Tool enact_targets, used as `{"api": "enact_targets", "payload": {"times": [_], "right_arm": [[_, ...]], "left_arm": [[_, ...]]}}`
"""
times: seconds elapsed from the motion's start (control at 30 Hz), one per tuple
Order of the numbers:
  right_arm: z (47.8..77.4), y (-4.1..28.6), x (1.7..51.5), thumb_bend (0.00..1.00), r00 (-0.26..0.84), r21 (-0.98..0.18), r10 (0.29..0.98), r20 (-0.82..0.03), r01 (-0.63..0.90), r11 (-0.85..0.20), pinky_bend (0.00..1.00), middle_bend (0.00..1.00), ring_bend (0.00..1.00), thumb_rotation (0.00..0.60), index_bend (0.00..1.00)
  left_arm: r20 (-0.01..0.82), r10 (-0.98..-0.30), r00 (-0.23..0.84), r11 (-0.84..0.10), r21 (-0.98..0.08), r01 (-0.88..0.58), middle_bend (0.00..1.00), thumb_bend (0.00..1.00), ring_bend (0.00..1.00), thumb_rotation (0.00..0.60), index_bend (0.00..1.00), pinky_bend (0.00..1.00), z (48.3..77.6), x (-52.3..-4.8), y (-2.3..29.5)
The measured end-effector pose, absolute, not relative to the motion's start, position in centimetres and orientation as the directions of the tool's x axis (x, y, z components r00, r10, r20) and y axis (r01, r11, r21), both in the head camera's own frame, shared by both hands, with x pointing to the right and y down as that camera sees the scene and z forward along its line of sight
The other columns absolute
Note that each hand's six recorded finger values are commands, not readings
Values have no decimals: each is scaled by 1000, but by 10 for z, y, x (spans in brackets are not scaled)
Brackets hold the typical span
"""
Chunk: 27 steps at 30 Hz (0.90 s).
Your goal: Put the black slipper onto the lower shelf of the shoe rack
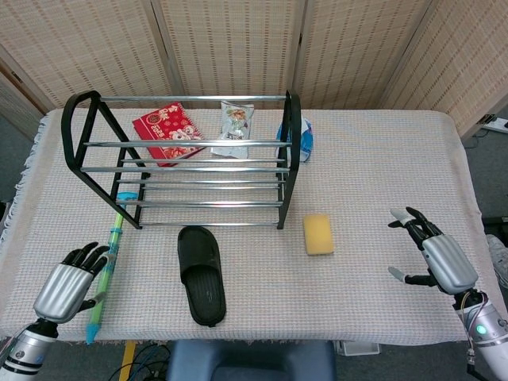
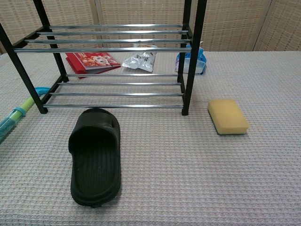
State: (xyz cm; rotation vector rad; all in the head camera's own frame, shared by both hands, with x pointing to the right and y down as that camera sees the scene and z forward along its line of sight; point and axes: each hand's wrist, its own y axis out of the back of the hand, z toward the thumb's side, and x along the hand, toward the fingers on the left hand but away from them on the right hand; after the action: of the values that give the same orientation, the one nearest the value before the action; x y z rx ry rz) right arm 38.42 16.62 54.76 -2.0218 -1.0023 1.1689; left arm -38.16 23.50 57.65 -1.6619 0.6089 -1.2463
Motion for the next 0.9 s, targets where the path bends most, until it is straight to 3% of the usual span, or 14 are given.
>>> {"api": "enact_targets", "payload": {"times": [0.17, 0.4, 0.63, 0.9], "right_arm": [[546, 166, 381, 197, 342, -778, 832, -437, 321, -541, 176, 244, 73, 600, 39], [544, 166, 380, 196, 348, -777, 832, -432, 326, -539, 177, 243, 73, 600, 39], [542, 167, 383, 196, 339, -780, 836, -432, 325, -535, 177, 244, 73, 600, 38], [544, 167, 385, 195, 331, -778, 837, -436, 328, -535, 177, 244, 73, 600, 39]], "left_arm": [[477, -686, 549, -438, -874, 212, 255, 168, 191, 600, 262, 318, 579, -343, 233], [490, -494, 718, -385, -864, 325, 202, 167, 191, 600, 206, 314, 585, -290, 231], [530, -327, 782, -315, -842, 439, 112, 167, 123, 600, 166, 287, 597, -250, 229], [580, -156, 800, -211, -810, 546, 93, 167, 107, 600, 164, 284, 610, -203, 231]]}}
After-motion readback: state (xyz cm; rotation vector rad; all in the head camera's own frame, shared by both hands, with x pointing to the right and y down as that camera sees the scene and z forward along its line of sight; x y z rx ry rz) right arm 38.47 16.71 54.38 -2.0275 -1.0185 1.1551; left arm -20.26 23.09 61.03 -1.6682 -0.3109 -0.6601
